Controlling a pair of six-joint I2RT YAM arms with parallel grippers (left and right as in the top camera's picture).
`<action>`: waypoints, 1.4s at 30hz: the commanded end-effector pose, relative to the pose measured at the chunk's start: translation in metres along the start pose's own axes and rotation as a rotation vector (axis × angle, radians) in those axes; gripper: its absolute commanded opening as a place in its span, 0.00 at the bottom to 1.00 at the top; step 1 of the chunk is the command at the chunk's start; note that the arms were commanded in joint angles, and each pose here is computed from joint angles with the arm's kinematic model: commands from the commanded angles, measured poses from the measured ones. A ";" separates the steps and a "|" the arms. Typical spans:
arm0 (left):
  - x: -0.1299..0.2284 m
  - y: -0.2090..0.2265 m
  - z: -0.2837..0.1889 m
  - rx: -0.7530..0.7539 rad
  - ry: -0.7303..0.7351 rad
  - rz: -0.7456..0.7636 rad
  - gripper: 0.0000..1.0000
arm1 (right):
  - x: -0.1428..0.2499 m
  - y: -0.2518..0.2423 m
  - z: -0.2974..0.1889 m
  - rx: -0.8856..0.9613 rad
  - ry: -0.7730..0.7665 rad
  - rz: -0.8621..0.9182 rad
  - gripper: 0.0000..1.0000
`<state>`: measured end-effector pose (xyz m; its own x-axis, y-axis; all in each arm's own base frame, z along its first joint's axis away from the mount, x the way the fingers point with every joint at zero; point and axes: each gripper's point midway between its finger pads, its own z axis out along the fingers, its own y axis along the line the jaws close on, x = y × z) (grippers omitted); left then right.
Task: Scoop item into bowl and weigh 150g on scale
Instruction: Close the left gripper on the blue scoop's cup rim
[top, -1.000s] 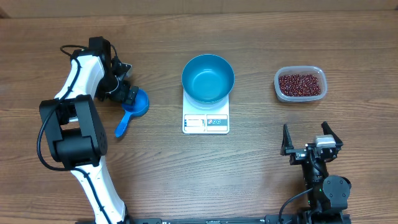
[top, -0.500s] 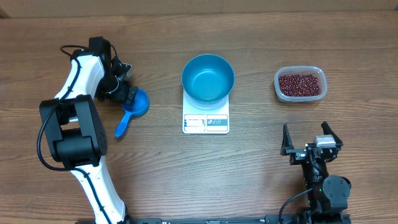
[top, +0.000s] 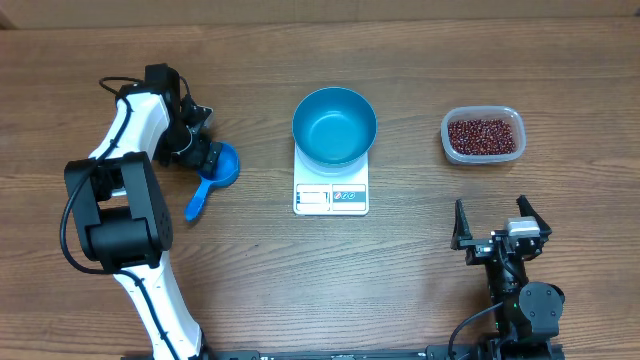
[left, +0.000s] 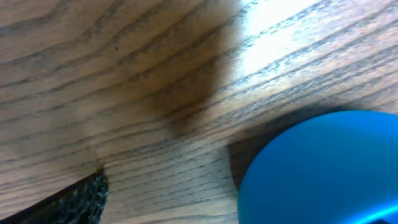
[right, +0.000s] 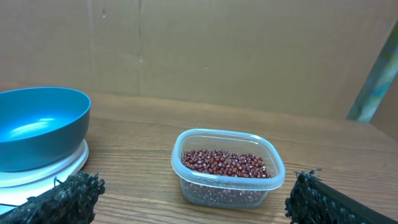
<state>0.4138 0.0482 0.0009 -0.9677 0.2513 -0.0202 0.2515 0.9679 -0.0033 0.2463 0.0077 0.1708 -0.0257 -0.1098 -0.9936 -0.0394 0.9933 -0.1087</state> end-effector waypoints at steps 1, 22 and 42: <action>0.010 -0.004 0.012 0.021 0.031 0.011 0.94 | 0.001 0.000 0.000 -0.002 -0.006 -0.005 1.00; 0.007 -0.002 0.011 0.013 0.020 0.011 0.80 | 0.001 0.000 0.000 -0.002 -0.006 -0.005 1.00; 0.000 0.001 0.011 0.002 -0.008 0.012 0.75 | 0.001 0.000 0.000 -0.002 -0.006 -0.005 1.00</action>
<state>0.4190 0.0474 0.0010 -0.9661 0.2547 -0.0422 0.2550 0.9669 -0.0027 0.2463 0.0077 0.1708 -0.0257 -0.1102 -0.9936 -0.0391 0.9933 -0.1091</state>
